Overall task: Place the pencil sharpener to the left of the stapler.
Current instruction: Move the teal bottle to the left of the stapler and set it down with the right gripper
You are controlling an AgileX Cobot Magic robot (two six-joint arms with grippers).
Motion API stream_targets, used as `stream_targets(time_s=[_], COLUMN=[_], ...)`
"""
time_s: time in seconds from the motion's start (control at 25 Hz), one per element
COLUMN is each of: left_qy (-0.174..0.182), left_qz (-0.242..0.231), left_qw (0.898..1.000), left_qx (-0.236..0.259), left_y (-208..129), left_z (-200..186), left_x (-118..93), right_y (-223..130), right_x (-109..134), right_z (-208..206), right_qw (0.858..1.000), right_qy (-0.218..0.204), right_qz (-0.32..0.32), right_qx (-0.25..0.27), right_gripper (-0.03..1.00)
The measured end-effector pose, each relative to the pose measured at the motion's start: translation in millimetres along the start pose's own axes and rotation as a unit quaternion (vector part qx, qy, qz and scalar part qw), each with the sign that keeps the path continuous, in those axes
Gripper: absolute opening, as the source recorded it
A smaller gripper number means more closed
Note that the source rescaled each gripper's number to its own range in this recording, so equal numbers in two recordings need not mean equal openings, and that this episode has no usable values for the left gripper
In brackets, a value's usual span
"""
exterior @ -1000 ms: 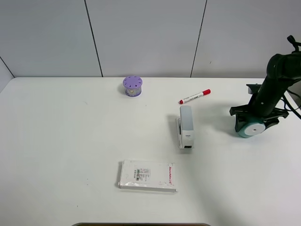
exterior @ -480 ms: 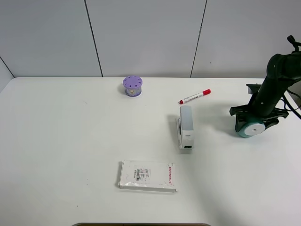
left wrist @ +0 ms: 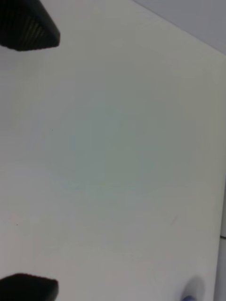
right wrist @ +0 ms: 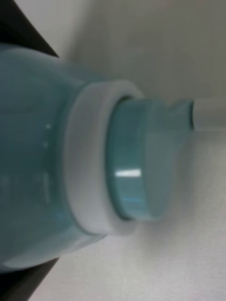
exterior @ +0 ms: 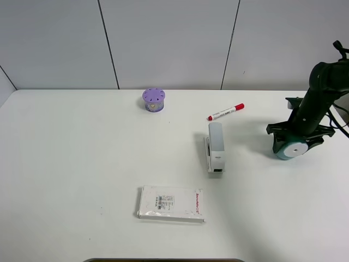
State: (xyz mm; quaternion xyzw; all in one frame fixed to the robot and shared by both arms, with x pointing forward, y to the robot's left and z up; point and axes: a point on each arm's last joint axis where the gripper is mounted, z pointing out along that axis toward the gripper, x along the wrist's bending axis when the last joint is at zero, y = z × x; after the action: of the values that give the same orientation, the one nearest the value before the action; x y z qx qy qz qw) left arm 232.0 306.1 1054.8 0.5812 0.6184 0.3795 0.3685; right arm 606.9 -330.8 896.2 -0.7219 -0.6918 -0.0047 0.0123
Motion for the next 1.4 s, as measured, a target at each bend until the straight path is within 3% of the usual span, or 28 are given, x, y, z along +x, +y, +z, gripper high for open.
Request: stream_targets(time_s=[0.4,0.76,1.0,1.12,1.4], left_qy=[0.000,0.000,0.000,0.000,0.000], left_qz=[0.000,0.000,0.000,0.000,0.000], left_qw=[1.000,1.000,1.000,1.000,1.000], left_qx=[0.000,0.000,0.000,0.000,0.000], left_y=[0.0,0.0,0.0,0.0,0.0], left_z=[0.0,0.0,0.0,0.0,0.0], left_x=[0.0,0.0,0.0,0.0,0.0], right_y=[-4.1,-13.4,-21.0,-23.6,-32.2], right_x=[2.1,12.0,20.9,32.3,85.9], right_z=[-47.4,-96.1,-115.0,-119.3,-119.6], right_qw=[0.998,0.990,0.986,0.985,0.983], right_qy=[0.001,0.047,0.088,0.091,0.096], right_qz=[0.002,0.019,0.024,0.001,-0.082], right_qx=[-0.060,-0.129,-0.141,-0.143,-0.130], right_gripper=[0.00,0.00,0.00,0.00,0.00])
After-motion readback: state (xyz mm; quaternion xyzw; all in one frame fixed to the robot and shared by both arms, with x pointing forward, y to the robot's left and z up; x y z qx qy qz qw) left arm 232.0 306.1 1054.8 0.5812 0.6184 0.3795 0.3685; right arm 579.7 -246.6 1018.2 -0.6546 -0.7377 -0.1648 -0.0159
